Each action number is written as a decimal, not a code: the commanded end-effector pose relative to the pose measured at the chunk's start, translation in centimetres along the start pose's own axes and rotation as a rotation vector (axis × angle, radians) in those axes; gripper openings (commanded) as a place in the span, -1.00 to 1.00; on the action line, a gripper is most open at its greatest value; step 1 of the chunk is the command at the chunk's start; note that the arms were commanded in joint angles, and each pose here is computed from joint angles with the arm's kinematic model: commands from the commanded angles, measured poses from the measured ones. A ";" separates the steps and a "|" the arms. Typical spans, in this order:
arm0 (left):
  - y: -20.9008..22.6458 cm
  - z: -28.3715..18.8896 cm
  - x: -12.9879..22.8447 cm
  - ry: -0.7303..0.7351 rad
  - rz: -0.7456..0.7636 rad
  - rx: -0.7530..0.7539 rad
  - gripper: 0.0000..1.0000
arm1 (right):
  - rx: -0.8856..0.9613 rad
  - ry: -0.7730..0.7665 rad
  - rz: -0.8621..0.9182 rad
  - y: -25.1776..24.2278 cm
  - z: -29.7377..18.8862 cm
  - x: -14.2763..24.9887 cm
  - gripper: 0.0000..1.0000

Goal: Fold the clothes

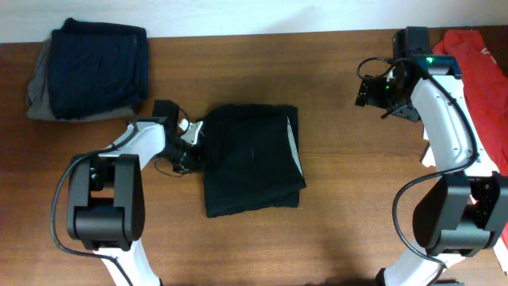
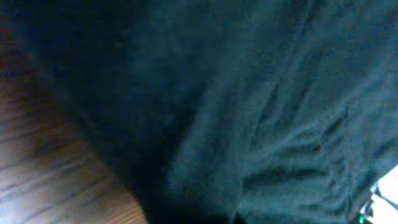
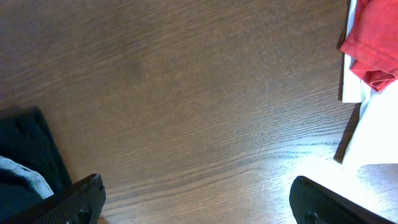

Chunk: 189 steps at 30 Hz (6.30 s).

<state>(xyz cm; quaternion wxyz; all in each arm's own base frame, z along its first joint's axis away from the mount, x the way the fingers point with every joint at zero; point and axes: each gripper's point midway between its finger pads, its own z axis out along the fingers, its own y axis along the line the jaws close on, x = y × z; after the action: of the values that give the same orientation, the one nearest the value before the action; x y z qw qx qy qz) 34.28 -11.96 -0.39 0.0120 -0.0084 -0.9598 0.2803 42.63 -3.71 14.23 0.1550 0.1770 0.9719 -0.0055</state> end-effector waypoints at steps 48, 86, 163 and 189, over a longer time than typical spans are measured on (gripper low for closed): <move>1.9 -36.3 -22.5 -1.211 -0.059 -0.939 -0.98 | 0.005 -0.028 0.001 0.0 -0.8 -0.6 0.97; 19.4 -34.3 -25.9 -1.168 -0.184 -0.991 -0.95 | 0.005 -0.028 0.001 0.0 -0.8 -0.6 0.97; 28.5 -25.0 -21.9 -0.712 -0.296 -0.668 0.35 | 0.005 -0.028 0.001 0.0 -0.8 -0.6 0.97; -4.0 -41.7 0.0 -0.732 -0.122 -0.271 0.99 | 0.005 -0.028 0.001 0.0 -0.8 -0.6 0.97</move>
<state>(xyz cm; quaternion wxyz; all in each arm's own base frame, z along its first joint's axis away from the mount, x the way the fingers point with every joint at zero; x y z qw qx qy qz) 39.08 9.31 33.81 -0.2952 0.1842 -0.9279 0.1336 42.64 -3.71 14.24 0.1552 0.1770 0.9719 -0.0055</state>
